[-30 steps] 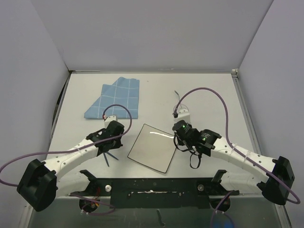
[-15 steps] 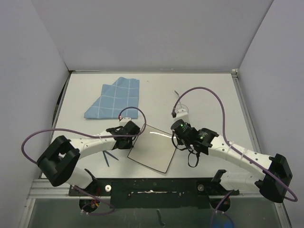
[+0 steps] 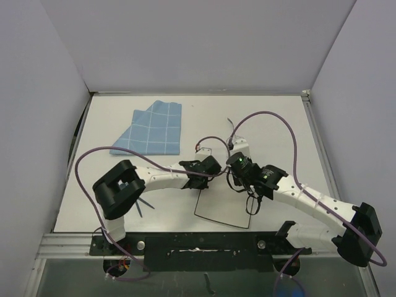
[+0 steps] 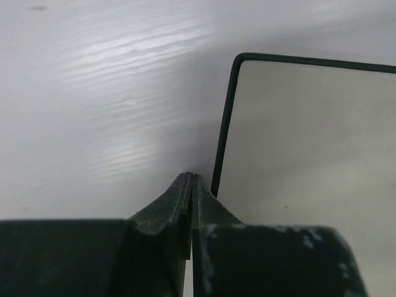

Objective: Set the dinner table for one person
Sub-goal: Move the plate to the center of the board.

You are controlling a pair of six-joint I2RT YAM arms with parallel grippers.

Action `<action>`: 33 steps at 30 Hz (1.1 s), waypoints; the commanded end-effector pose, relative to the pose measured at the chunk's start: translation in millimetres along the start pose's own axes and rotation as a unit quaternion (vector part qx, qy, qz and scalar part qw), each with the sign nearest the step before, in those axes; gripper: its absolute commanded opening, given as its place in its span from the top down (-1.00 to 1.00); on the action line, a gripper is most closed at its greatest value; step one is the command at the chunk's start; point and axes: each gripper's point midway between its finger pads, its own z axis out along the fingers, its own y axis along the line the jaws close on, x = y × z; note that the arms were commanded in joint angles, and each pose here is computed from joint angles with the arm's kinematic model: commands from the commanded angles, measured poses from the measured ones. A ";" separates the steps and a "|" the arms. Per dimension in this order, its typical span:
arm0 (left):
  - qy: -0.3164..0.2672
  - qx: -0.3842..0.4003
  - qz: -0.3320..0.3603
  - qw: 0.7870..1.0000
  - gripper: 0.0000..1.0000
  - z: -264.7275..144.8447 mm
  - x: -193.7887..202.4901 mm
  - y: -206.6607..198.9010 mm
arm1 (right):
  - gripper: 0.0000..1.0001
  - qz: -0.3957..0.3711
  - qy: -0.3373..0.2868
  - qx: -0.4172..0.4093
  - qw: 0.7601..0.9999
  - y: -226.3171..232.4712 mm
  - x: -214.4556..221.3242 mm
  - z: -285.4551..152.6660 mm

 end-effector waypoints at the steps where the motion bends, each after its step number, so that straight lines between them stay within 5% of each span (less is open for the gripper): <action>1: 0.015 0.047 0.029 0.998 1.00 11.6 9.4 -60.3 | 1.00 0.028 -0.047 -0.007 0.998 -6.3 -28.8 -12.6; 16: -0.013 0.115 0.051 0.992 1.00 4.4 -28.8 -127.0 | 1.00 0.044 -0.055 0.005 0.997 -31.1 -35.6 -23.5; 33: -0.142 -0.061 -0.019 0.988 1.00 -98.5 -81.4 30.3 | 1.00 0.043 0.005 -0.109 0.993 37.8 -2.3 -16.5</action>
